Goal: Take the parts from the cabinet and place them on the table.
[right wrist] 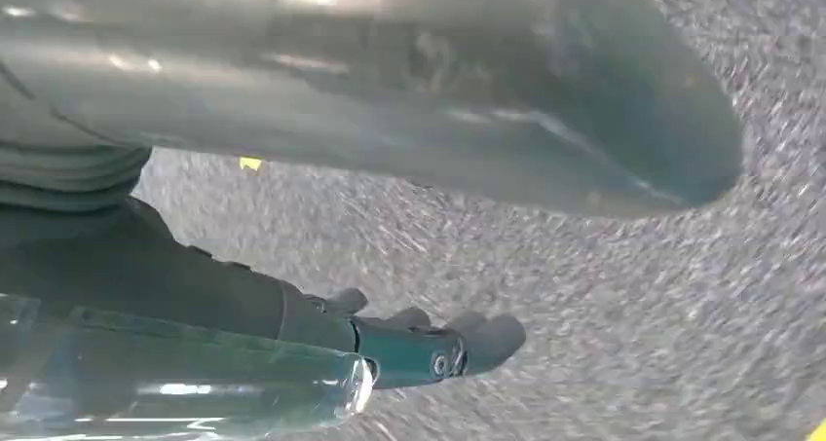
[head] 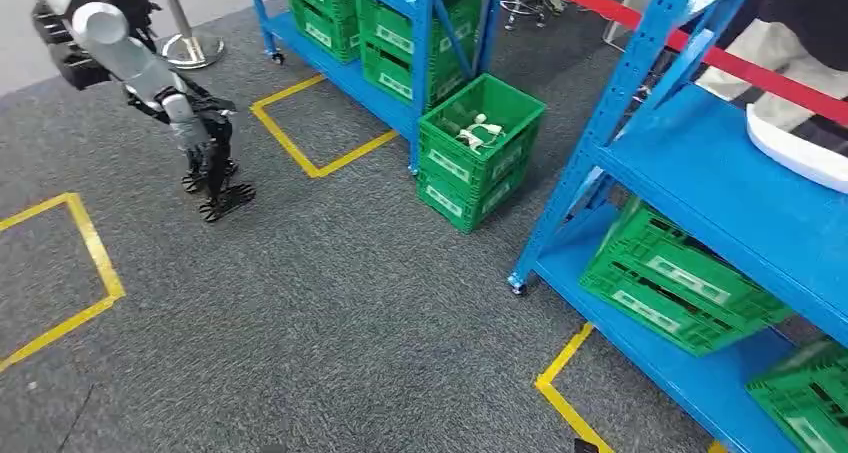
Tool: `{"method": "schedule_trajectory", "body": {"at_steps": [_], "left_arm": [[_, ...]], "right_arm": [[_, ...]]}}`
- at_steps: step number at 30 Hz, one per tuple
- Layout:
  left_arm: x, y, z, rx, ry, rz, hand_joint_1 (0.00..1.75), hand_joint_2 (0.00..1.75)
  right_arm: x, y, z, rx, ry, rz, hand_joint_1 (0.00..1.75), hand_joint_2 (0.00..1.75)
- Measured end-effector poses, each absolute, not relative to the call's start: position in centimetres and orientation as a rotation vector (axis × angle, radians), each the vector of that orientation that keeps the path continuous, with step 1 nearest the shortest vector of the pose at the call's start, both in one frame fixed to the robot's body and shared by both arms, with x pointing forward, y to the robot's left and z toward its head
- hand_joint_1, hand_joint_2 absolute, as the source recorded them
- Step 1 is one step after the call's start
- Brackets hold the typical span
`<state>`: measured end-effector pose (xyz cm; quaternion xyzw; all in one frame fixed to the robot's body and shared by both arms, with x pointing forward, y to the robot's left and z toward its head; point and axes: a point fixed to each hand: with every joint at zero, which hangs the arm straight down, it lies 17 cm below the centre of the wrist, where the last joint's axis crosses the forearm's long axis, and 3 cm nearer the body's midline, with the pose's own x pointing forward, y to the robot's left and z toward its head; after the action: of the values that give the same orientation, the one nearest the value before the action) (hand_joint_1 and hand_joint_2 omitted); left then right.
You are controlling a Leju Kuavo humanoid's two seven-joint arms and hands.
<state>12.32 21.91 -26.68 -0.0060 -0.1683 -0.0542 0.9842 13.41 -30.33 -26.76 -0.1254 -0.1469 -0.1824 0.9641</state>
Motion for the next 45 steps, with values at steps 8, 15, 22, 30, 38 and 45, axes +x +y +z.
{"method": "schedule_trajectory", "body": {"at_steps": [8, 15, 22, 30, 38, 45], "left_arm": [[13.0, 21.8, -26.5, -0.014, -0.348, -0.110, 0.00, 0.00], [12.8, 21.7, -26.6, -0.014, -0.346, -0.110, 0.00, 0.00], [12.7, 21.9, -26.6, -0.011, -0.343, -0.110, 0.00, 0.00], [12.4, 21.9, -26.7, -0.012, -0.339, -0.110, 0.00, 0.00], [12.9, 21.8, -26.6, -0.013, -0.346, -0.110, 0.00, 0.00], [13.0, 21.9, -26.5, -0.011, -0.350, -0.110, 0.00, 0.00]], "right_arm": [[12.6, -30.3, -26.9, -0.255, -0.284, -0.367, 0.00, 0.00], [13.0, -30.2, -26.8, -0.255, -0.290, -0.368, 0.00, 0.00], [13.1, -30.0, -26.8, -0.252, -0.291, -0.363, 0.00, 0.00], [13.4, -29.9, -26.8, -0.249, -0.297, -0.358, 0.00, 0.00], [12.8, -30.0, -26.9, -0.252, -0.287, -0.359, 0.00, 0.00], [13.1, -30.0, -26.8, -0.250, -0.292, -0.362, 0.00, 0.00]]}}
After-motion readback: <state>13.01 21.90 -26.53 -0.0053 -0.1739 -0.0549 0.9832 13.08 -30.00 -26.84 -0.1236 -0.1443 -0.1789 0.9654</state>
